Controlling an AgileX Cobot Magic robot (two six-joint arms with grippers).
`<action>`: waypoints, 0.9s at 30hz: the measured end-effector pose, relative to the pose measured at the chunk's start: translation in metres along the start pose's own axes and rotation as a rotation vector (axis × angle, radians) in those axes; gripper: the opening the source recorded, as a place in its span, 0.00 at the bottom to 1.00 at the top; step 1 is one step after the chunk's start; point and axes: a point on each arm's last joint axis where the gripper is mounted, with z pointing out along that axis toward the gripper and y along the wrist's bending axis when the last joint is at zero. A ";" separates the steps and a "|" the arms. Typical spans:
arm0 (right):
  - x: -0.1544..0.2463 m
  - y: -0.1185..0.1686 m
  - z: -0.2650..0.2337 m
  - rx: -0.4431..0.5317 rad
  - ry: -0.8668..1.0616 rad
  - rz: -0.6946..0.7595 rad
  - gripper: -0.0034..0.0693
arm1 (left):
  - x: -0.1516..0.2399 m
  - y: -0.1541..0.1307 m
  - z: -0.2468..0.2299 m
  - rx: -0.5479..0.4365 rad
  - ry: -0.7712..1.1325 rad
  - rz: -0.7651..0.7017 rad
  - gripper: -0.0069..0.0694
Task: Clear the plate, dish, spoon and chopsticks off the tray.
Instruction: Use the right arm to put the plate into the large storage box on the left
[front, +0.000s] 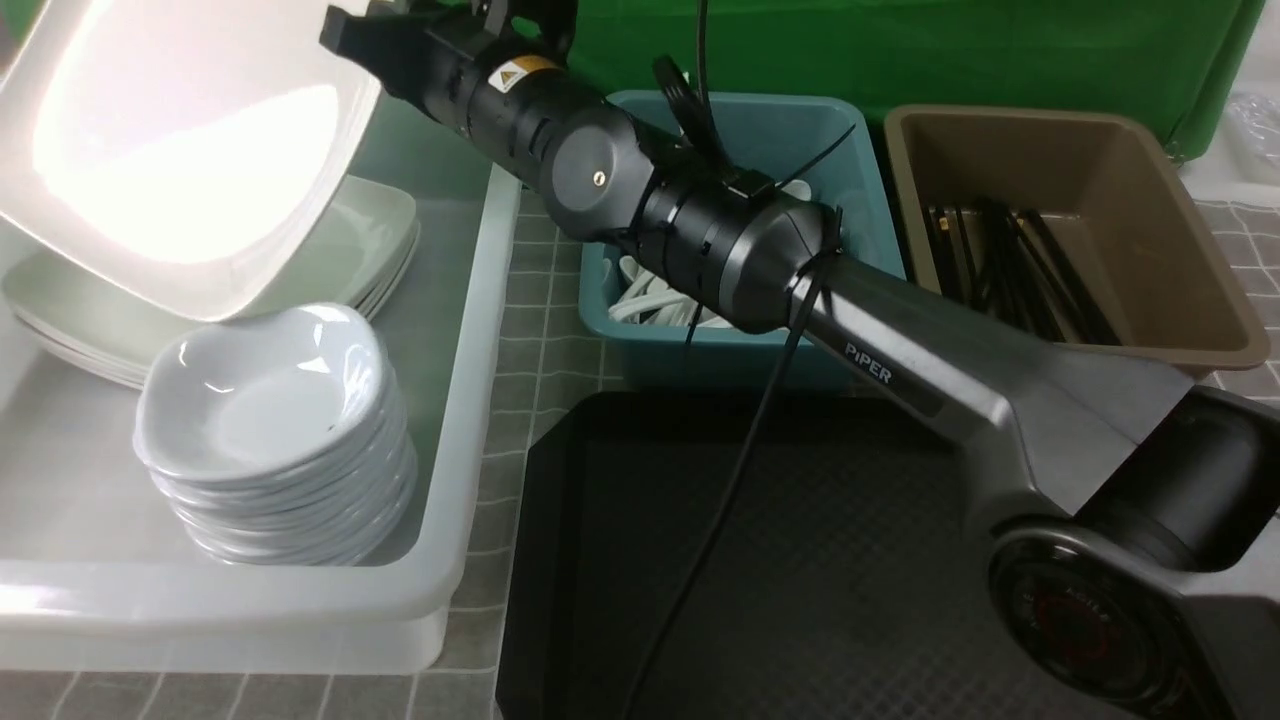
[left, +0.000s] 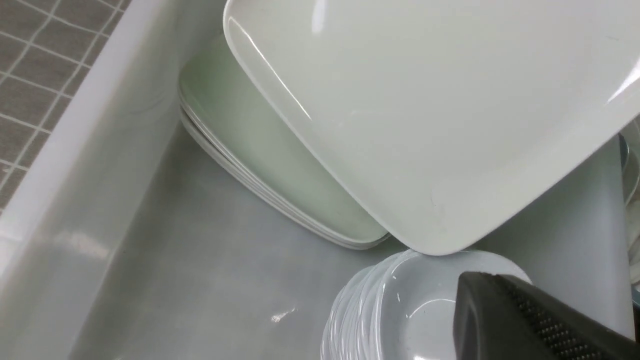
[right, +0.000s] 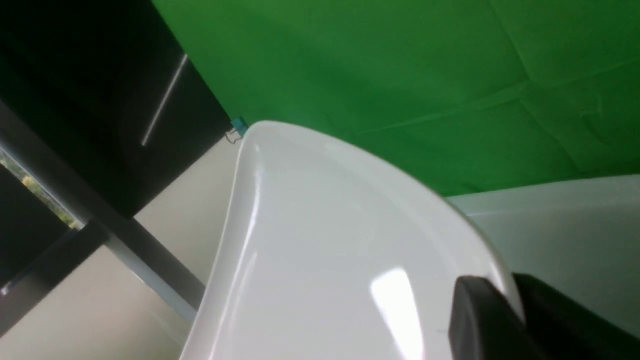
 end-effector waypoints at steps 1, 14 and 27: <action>0.000 0.000 0.000 0.001 0.000 0.011 0.13 | 0.000 0.000 0.000 0.000 0.001 0.000 0.10; -0.002 -0.001 0.000 0.002 -0.033 -0.016 0.13 | 0.000 0.000 0.000 0.000 0.003 0.000 0.10; 0.017 -0.015 0.006 0.028 -0.015 -0.065 0.14 | 0.001 0.000 0.000 0.004 0.006 -0.003 0.10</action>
